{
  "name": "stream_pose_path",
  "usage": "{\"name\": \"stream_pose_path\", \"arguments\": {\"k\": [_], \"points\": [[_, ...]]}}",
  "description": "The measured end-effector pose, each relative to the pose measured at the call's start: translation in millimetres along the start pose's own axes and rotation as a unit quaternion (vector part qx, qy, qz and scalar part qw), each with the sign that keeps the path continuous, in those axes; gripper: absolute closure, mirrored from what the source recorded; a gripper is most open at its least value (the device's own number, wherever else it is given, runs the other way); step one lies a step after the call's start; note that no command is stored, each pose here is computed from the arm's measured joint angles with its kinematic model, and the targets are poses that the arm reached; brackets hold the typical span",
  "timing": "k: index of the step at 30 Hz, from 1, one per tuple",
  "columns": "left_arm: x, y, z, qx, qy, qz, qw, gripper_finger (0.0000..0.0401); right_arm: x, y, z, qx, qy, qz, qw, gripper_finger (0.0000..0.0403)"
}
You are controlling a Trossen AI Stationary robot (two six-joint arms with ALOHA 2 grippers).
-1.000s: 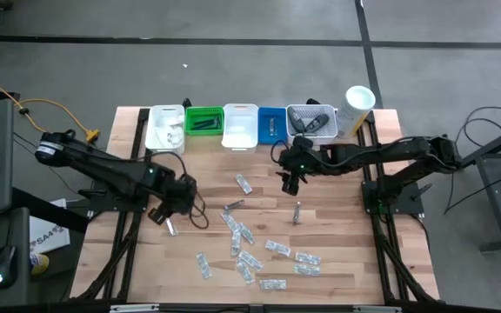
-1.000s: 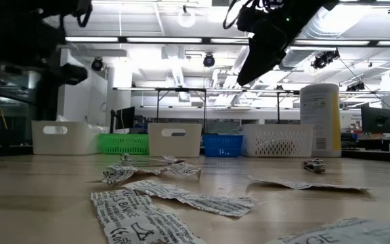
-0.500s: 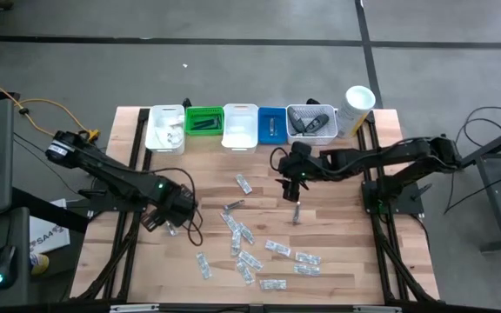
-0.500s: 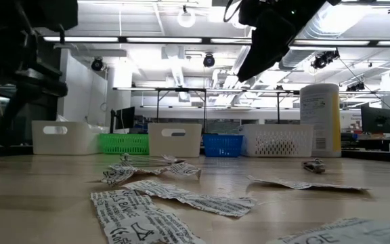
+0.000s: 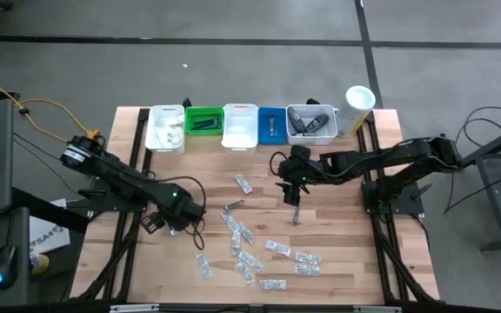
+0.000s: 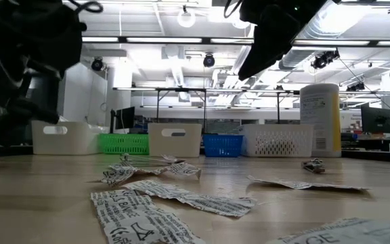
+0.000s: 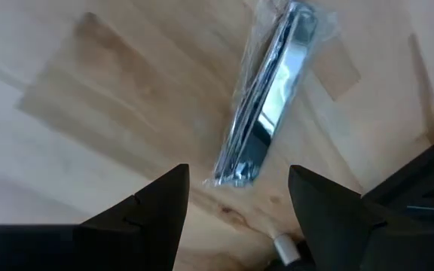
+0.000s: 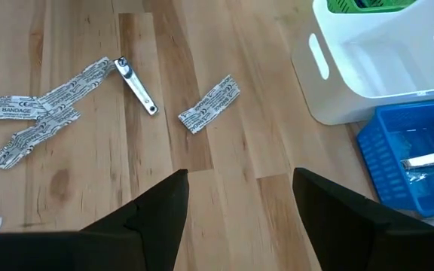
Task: Pick & Place Travel size toiletries
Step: Put the silver nail cutter into the blue bin
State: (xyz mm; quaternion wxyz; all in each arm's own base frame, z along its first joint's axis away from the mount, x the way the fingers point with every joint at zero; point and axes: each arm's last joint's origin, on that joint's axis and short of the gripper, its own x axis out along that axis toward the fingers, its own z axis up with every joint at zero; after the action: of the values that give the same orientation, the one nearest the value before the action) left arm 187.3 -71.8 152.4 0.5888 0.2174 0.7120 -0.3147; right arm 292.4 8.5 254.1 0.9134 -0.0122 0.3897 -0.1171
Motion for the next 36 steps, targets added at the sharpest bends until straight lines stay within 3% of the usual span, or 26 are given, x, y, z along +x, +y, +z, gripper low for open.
{"name": "stream_pose_path", "arguments": {"k": [9,21,29,36], "points": [[16,4,5,0.009,0.014,-0.018,1.000,0.0188,0,0,-1,-0.001,0.003,0.000,1.000,0.0172],[17,5,7,0.012,0.006,-0.009,1.000,0.0352,0,0,0,0.000,0.002,0.000,1.000,0.0172],[12,7,10,0.000,0.007,0.006,1.000,0.0355,0,0,-3,0.009,0.013,-0.001,1.000,0.0172],[-6,18,28,-0.003,-0.030,0.107,0.994,0.0355,13,8,-19,0.012,0.009,0.006,1.000,0.0172]]}}
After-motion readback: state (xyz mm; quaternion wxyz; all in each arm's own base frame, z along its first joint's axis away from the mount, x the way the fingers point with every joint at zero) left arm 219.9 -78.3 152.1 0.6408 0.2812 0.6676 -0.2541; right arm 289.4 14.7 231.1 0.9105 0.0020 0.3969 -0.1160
